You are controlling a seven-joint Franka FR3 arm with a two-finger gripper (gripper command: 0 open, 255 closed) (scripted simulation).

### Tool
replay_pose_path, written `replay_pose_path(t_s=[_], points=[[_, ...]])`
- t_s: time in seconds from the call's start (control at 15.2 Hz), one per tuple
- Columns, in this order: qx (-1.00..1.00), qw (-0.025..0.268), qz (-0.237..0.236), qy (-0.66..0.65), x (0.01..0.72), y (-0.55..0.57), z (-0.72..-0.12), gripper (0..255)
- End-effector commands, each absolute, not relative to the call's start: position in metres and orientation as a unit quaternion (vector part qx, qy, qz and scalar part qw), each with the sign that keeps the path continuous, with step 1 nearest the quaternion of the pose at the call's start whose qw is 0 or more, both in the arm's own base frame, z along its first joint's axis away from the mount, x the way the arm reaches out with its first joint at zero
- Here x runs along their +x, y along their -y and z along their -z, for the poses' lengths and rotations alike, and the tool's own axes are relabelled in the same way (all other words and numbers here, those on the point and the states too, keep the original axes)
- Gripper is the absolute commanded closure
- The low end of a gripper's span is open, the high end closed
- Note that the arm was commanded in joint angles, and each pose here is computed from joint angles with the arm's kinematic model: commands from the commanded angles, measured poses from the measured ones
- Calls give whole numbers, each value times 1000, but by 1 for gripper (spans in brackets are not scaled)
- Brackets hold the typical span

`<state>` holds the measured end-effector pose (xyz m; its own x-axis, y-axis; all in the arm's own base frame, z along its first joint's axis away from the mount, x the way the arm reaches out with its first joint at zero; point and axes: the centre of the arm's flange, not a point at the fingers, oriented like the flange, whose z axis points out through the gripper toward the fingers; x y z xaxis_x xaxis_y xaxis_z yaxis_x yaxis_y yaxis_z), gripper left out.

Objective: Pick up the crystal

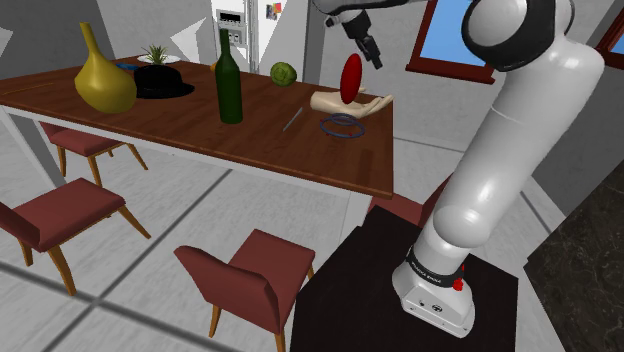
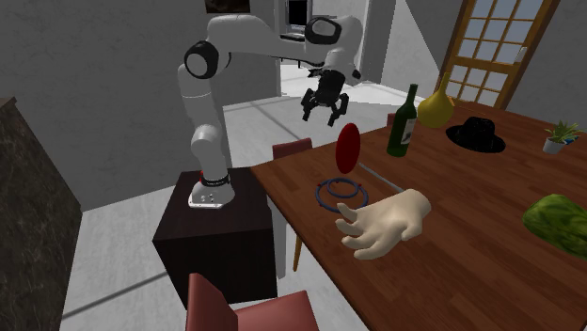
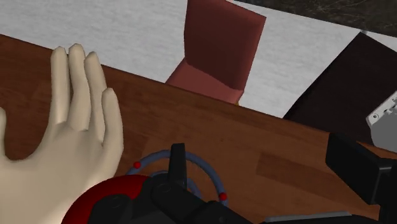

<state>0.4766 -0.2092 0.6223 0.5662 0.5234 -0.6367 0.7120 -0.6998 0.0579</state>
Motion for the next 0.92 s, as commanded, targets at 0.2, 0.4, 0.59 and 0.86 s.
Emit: replay_pose_path(t_s=[0.2,0.4,0.59,0.86], points=[[823,180,348,-412,535,229,-626,0],[792,193,373,-443,569,237,-626,0],[792,193,373,-443,569,237,-610,0],[792,193,373,-443,569,237,-589,0]])
